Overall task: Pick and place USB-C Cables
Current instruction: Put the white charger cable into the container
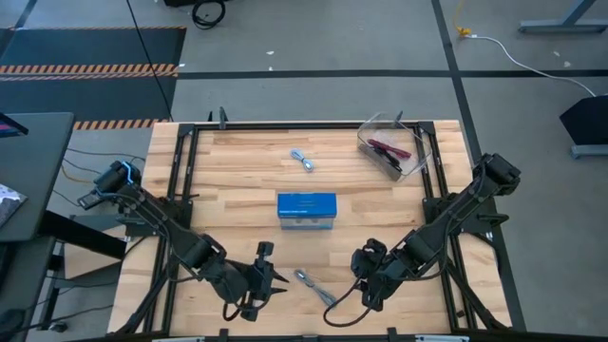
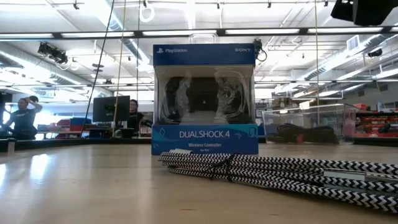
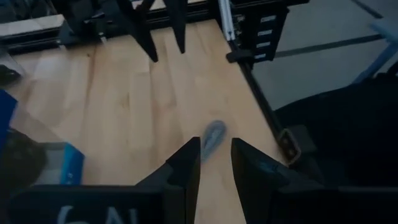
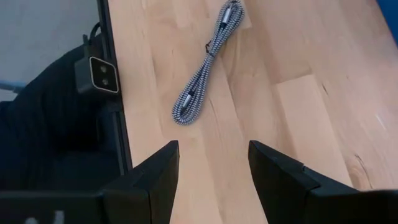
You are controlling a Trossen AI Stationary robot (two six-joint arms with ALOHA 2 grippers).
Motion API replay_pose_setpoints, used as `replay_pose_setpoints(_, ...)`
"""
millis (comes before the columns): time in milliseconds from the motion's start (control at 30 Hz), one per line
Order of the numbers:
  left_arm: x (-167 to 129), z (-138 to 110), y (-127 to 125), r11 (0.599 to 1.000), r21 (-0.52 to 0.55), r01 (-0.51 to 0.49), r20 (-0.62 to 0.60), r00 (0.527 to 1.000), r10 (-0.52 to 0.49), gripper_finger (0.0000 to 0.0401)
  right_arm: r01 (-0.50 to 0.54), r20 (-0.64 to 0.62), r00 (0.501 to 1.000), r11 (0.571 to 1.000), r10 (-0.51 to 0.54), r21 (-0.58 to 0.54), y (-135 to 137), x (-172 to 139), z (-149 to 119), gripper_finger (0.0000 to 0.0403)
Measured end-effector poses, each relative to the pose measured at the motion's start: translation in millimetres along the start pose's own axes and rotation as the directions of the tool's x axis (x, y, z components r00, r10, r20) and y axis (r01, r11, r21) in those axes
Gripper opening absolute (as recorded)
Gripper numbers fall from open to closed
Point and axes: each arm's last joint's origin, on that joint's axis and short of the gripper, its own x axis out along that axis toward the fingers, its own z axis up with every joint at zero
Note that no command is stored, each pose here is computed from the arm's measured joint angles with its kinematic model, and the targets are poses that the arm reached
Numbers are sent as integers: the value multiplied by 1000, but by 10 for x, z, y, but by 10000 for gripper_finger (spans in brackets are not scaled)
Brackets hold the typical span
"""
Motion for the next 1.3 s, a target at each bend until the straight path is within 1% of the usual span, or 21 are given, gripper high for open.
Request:
replay_pose_setpoints(100, -23, -15, -55, 1000, -22, 15, -2, 1000, -15, 98, 4, -4, 1000, 1000, -4, -4, 17, 72, -8, 199)
replay_pose_setpoints(233, 5, -77, -125, 999, -31, 22, -30, 999, -23, 98, 18, -43, 999, 1000, -19, -23, 40, 278, -53, 199)
replay_pose_setpoints(333, 68, -161, -143, 1000, -23, 7, -83, 996, -9, 98, 29, -57, 998, 999, -31, -41, 61, 461, -90, 199)
replay_pose_setpoints(500, 98, -198, -121, 999, -30, -19, -112, 994, 15, 98, 44, -32, 998, 998, -46, -46, 53, 691, -70, 199)
replay_pose_setpoints(633, 107, -211, -86, 999, -26, -33, -131, 991, 29, 98, -32, -8, 999, 998, 32, -53, 102, 901, -29, 199)
replay_pose_setpoints(733, 108, -222, -74, 999, -18, -44, -142, 989, 41, 98, -87, -13, 996, 995, 86, -48, 139, 1058, -44, 199)
replay_pose_setpoints(833, 112, -220, -66, 999, -23, -47, -142, 989, 43, 98, -104, -37, 994, 994, 103, -33, 137, 1167, -75, 199)
replay_pose_setpoints(967, 112, -222, -65, 999, -23, -48, -144, 989, 44, 98, -69, -37, 997, 998, 69, -8, 82, 1233, -63, 199)
replay_pose_setpoints(1100, 111, -229, -63, 999, -22, -49, -151, 988, 46, 98, -29, 10, 1000, 1000, 29, -10, 45, 1240, -16, 199)
replay_pose_setpoints(1233, 111, -232, -59, 998, -22, -51, -154, 987, 47, 98, -13, 8, 1000, 1000, 13, -25, 29, 1278, -26, 199)
replay_pose_setpoints(1300, 111, -232, -60, 998, -39, -54, -154, 987, 47, 98, 2, -10, 1000, 1000, -2, -27, 6, 1333, -58, 199)
